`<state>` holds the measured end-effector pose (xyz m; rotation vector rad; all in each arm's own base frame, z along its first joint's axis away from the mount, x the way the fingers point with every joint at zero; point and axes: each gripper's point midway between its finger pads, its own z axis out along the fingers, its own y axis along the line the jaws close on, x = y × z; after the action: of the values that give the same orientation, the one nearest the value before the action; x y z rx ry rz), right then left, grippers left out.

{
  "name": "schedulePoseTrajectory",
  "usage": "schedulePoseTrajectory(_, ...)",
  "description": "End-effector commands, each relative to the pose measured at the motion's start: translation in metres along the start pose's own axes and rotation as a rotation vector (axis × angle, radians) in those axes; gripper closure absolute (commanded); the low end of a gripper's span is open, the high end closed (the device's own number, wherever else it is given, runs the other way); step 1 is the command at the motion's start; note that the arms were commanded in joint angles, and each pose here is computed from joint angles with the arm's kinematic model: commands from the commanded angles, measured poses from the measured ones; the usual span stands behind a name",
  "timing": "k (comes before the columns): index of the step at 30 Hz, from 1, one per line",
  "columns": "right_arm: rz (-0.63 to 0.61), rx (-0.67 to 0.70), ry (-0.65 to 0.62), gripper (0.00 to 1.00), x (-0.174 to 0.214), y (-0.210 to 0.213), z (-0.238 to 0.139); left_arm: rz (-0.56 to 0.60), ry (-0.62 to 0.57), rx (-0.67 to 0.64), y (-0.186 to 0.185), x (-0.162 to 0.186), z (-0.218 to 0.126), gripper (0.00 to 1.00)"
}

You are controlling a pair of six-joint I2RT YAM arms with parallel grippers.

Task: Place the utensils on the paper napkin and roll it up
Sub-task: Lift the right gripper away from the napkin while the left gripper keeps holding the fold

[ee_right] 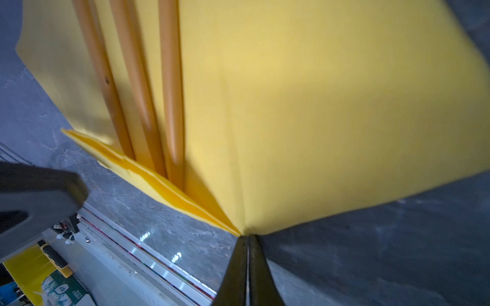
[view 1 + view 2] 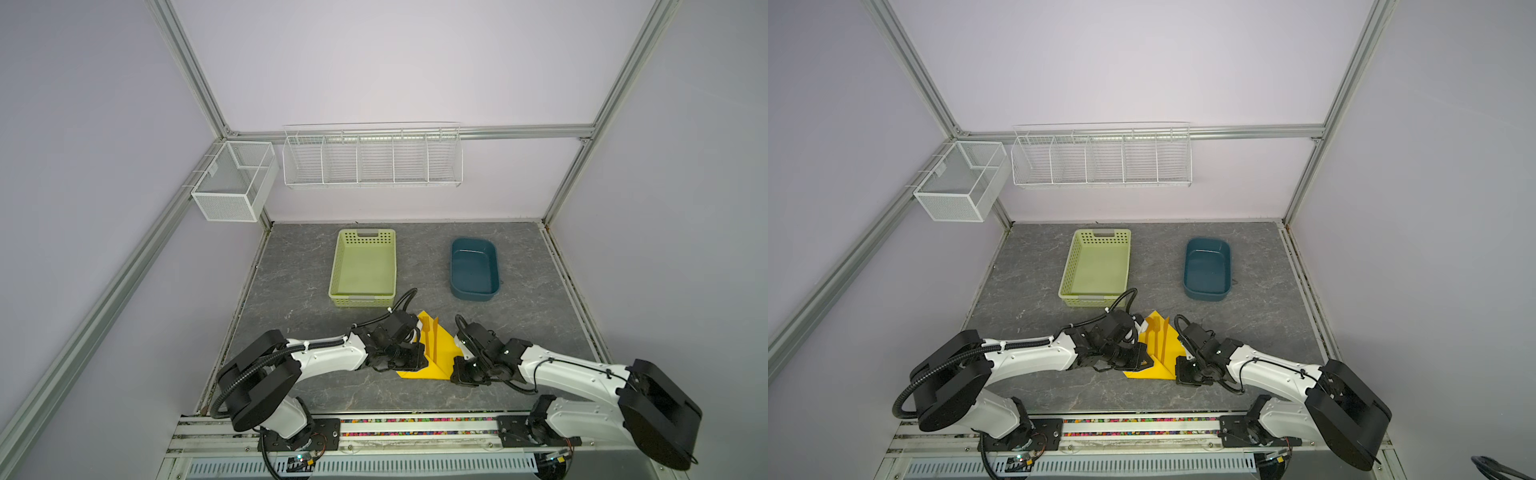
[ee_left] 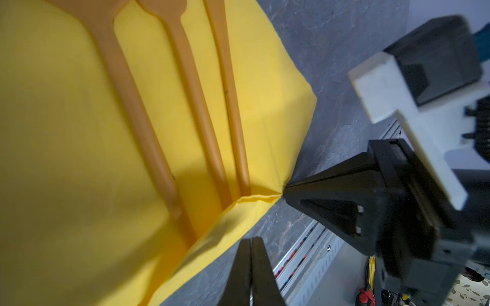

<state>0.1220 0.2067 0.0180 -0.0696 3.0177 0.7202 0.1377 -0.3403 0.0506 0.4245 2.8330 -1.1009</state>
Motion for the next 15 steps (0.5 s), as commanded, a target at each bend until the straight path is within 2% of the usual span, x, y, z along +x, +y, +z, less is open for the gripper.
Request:
schedulePoseTrajectory(1, 0.01, 0.034, -0.01, 0.85, -0.001, -0.005, -0.008, 0.023, -0.012, -0.005, -0.005, -0.007, 0.004, 0.95)
schedulePoseTrajectory(3, 0.019, 0.032, -0.022, 0.81, -0.004, -0.002, -0.015, 0.018, -0.005, -0.016, -0.002, -0.006, 0.006, 0.95)
schedulePoseTrajectory(8, 0.012, -0.019, -0.045, 0.79, -0.022, 0.015, -0.024, 0.014, -0.009, -0.039, 0.004, -0.006, 0.007, 0.95)
schedulePoseTrajectory(15, 0.003, -0.173, -0.057, 0.77, -0.061, 0.05, -0.024, -0.003, -0.005, -0.057, 0.011, -0.004, 0.011, 0.95)
